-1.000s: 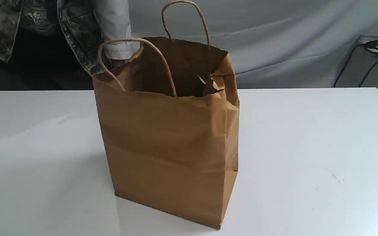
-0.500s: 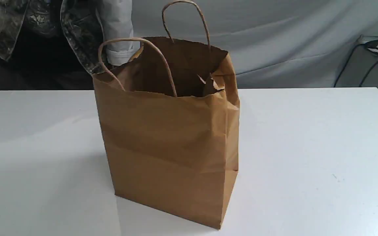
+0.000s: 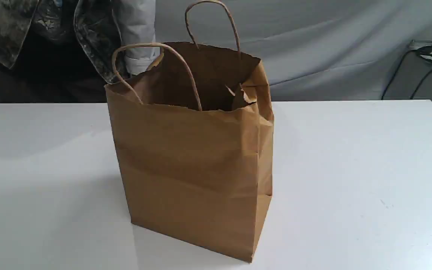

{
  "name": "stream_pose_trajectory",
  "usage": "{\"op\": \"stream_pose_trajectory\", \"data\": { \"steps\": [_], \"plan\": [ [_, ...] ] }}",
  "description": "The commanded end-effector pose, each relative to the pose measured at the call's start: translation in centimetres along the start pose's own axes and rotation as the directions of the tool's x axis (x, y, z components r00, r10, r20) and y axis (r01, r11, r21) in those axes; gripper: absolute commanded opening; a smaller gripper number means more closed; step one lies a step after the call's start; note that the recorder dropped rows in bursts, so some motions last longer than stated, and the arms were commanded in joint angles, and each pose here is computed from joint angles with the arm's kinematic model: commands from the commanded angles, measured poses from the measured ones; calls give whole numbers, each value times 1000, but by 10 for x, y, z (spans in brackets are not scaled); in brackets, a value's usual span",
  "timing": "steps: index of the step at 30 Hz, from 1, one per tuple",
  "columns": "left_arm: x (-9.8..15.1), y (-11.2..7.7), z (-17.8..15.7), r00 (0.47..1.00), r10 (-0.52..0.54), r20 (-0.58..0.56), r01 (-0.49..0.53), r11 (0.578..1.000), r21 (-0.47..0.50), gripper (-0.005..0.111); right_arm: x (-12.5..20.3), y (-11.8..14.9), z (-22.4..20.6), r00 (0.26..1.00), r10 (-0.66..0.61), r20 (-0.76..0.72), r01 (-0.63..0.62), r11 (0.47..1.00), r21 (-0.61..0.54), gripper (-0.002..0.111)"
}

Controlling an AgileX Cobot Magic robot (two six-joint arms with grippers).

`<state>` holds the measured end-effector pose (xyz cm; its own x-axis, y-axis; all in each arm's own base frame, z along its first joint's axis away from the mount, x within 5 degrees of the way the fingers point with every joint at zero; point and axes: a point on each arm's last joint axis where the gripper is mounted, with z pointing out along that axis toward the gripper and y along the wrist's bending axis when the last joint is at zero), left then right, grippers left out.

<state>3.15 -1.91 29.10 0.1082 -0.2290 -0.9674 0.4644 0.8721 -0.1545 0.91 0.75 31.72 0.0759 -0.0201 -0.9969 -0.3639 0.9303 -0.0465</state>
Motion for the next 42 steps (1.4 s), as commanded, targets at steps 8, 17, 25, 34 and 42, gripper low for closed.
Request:
{"op": "stream_pose_trajectory", "data": {
  "steps": [8,17,25,34,42],
  "plan": [
    [30,6,4,998,-34,-56,33,999,-20,54,70,-8,32,940,139,312,-168,983,70,57],
    [29,6,4,998,-45,-50,44,999,-21,54,71,-11,32,906,278,320,-312,948,58,57],
    [29,6,4,998,-45,-50,44,999,-21,54,71,-11,32,906,278,320,-312,948,58,57],
    [28,6,3,998,-39,-44,38,999,-19,54,71,-11,32,904,282,320,-316,947,57,57],
    [24,13,1,998,65,13,-62,982,-176,54,71,-11,32,906,283,316,-316,947,57,57]
  ]
}}
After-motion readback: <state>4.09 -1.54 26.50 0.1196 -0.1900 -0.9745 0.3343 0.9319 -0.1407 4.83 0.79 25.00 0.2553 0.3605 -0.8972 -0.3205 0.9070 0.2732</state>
